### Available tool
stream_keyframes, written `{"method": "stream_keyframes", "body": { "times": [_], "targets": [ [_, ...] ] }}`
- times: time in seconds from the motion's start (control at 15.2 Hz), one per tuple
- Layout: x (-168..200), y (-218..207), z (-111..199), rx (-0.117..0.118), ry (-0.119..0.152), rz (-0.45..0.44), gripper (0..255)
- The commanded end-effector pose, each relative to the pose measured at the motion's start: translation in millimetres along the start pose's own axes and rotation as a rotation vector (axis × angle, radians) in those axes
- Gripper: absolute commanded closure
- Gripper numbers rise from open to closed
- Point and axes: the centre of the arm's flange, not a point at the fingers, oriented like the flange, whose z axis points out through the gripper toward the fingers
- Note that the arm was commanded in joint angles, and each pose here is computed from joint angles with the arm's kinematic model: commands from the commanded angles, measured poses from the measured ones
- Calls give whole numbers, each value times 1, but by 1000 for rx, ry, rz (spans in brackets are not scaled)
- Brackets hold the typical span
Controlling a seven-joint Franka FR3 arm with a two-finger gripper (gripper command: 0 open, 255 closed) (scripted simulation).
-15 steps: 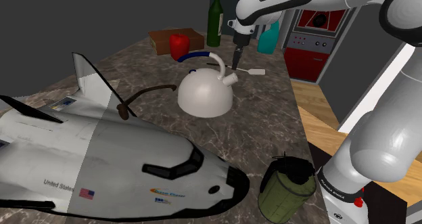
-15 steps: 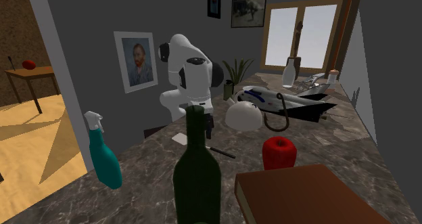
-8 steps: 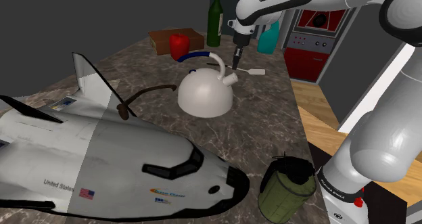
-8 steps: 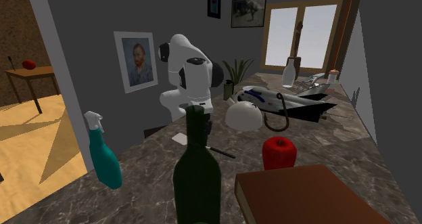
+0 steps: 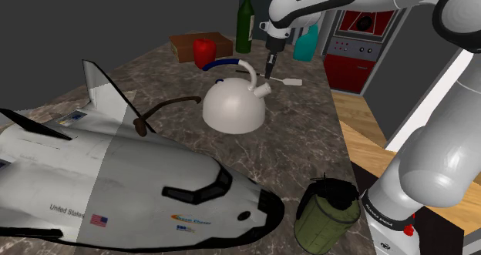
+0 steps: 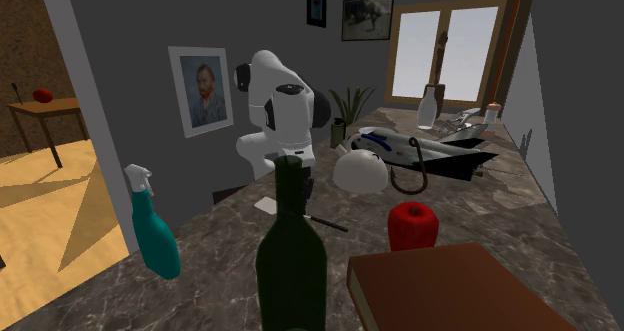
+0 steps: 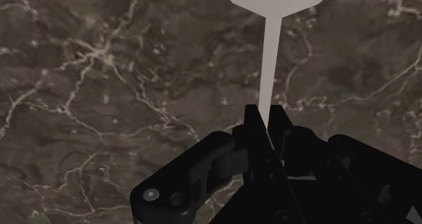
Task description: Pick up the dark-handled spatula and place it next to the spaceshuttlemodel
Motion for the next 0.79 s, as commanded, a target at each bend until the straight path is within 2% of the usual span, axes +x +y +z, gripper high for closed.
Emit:
{"method": "stream_keyframes", "body": {
  "times": [0.0,0.73],
  "targets": [
    [0,0,-8,0,0,0,255],
    [4,0,-66,0,0,0,255]
  ]
}}
